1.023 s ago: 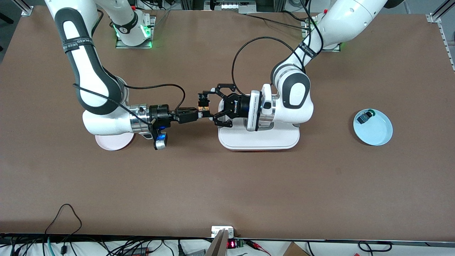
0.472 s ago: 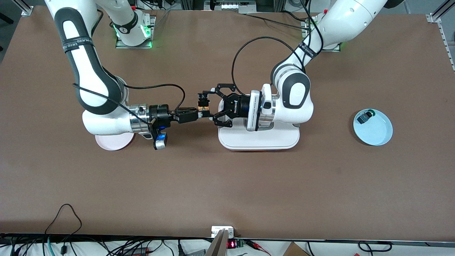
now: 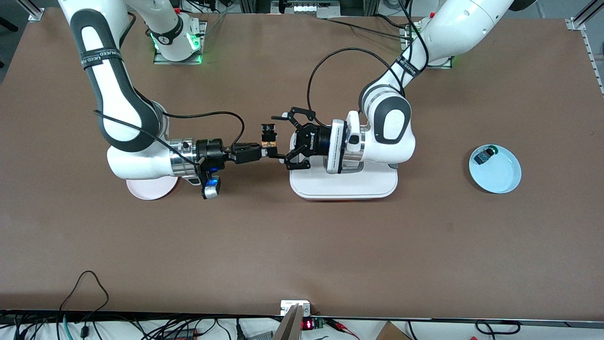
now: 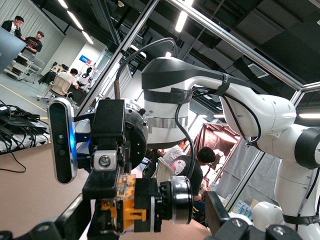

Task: Transfer orange switch to right arm and place
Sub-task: 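Close the right gripper on the switch held by the left gripper, then open the left gripper and pull it back from the switch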

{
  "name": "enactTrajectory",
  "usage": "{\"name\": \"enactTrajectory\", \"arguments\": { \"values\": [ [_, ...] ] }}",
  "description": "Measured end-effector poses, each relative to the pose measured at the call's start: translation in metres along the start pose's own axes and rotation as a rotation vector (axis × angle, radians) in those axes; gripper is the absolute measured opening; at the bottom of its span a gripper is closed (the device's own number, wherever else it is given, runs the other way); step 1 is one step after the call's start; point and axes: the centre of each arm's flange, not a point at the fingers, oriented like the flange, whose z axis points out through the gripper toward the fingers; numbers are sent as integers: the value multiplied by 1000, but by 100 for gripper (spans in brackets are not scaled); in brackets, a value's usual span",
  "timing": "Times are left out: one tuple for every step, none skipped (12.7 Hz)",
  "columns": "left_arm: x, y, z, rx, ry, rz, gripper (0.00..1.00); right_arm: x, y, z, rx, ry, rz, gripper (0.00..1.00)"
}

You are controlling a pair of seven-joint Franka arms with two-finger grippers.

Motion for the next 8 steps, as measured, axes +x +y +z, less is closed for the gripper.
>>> {"name": "enactTrajectory", "arguments": {
  "values": [
    [0,0,0,0,0,-5,100,0,0,0,0,1,0,33],
    [1,-1,-1,2,1,-18,100,0,0,-1,1,2,0,33],
    [2,-2,-3,5,3,-38,100,1,0,-3,2,4,0,33],
    [3,-3,-5,7,6,-57,100,1,-1,-5,2,7,-2,33],
    [5,-4,-8,6,3,-75,100,2,-1,-9,1,9,-6,33],
    [8,-5,-13,-5,-15,-94,100,2,-3,-17,-5,0,-13,33],
    [13,-7,-23,-28,-46,-122,100,2,-4,-28,-21,-15,-22,33],
    [21,-11,-39,-45,-87,-153,100,2,-3,-42,-51,-22,-31,33]
  ]
}}
